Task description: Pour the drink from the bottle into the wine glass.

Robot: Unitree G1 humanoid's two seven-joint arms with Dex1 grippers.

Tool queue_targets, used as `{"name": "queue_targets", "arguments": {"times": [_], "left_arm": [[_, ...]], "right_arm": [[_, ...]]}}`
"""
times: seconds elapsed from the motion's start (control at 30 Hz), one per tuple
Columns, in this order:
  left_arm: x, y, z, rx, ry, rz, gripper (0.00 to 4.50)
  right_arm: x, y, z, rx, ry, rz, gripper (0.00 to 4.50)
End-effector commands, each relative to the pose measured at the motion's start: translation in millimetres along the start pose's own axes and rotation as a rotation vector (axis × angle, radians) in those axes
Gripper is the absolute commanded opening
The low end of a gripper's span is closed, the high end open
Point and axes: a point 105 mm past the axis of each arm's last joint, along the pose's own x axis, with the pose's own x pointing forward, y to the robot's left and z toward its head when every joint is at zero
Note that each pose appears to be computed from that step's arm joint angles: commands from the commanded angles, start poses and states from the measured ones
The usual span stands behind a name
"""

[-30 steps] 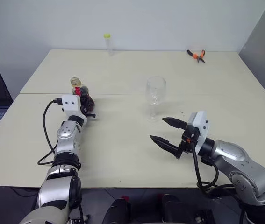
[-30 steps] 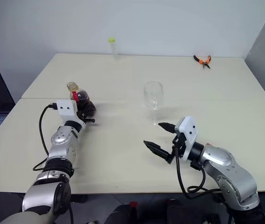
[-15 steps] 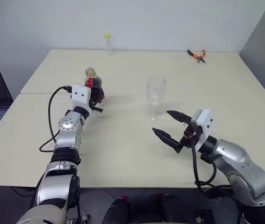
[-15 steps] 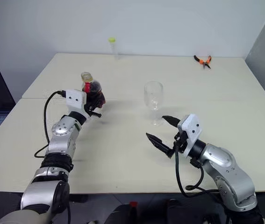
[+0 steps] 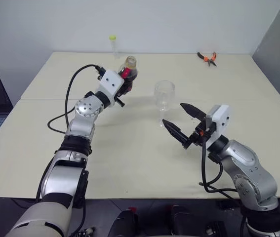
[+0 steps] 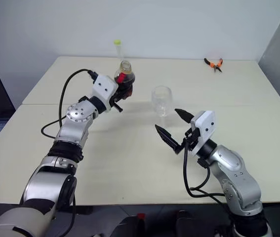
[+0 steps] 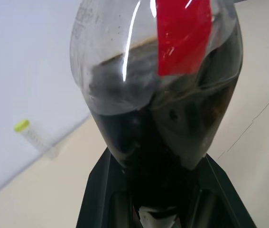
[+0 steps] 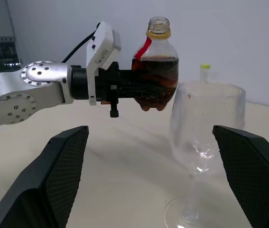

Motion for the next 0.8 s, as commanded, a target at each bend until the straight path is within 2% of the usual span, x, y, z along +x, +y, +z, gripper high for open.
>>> {"name": "queue_targets", "arguments": {"times": [0.03,0.4,0.8], "left_arm": [[7,11,31,0.125,-0.088,-0.001,0.74],[19,3,45,0.373,-0.118,-0.048,0.69],[23,12,60,0.65,-0.156,-0.022,0.69]], "right_arm": [[5,-3,10,-0.034,-0.047,-0.033,4.5],[22,-12,8,-0.039,-0.061,-0.141,4.5],[27,-15,8,-0.044,-0.081,-0.188,4.5]]}}
